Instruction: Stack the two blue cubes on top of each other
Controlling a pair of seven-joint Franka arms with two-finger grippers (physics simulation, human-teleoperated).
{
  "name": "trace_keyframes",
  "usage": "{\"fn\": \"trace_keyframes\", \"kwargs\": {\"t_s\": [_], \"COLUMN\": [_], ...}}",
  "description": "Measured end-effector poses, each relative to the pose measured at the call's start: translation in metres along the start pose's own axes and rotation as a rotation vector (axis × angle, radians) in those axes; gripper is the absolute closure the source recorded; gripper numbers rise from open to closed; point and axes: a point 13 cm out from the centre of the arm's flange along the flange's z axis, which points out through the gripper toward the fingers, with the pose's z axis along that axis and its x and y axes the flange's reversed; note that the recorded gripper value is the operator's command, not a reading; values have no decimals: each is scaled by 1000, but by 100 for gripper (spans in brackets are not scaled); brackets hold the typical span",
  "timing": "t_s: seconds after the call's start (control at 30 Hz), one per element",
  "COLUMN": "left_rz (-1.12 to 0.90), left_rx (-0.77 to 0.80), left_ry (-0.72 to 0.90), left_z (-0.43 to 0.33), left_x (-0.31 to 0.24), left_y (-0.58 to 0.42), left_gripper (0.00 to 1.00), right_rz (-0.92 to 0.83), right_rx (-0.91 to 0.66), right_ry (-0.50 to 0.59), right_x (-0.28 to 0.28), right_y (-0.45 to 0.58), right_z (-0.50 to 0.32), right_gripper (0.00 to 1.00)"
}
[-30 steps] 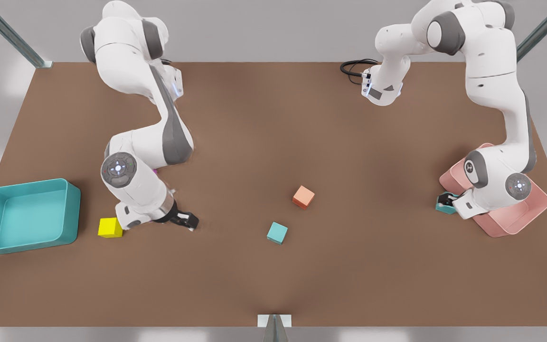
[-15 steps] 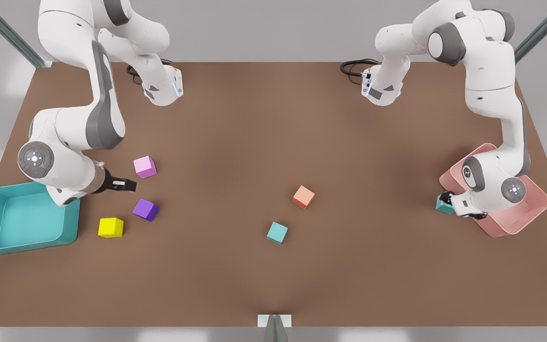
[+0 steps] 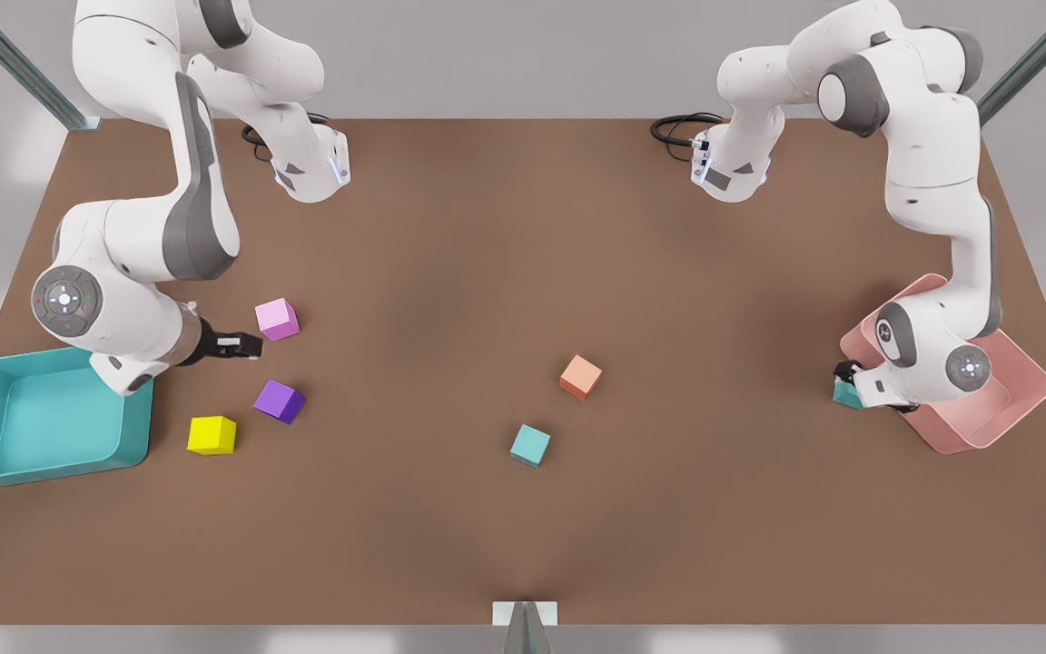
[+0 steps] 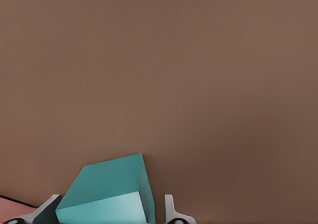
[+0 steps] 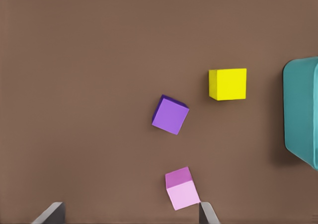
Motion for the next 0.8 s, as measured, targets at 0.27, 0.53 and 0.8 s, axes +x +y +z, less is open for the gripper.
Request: {"fn": "trace_keyframes", "kwargs": {"t_s": [0.27, 0.53, 0.8], "left_rz": [-52, -86, -13], "left_rx": [21, 26, -66], "left_ry": [30, 45, -57], "left_z": [19, 24, -66], "left_x": [12, 20, -56], "left_y": [-3, -4, -53], "left_gripper": [0, 47, 47], "right_rz": [-23, -8, -20], "right_rx": [10, 33, 21], "right_ry": [5, -67, -83], "right_x": [1, -3, -8], "right_y": [-6, -32, -30], "right_z": [-1, -37, -41], "right_gripper": [0, 0, 0]}}
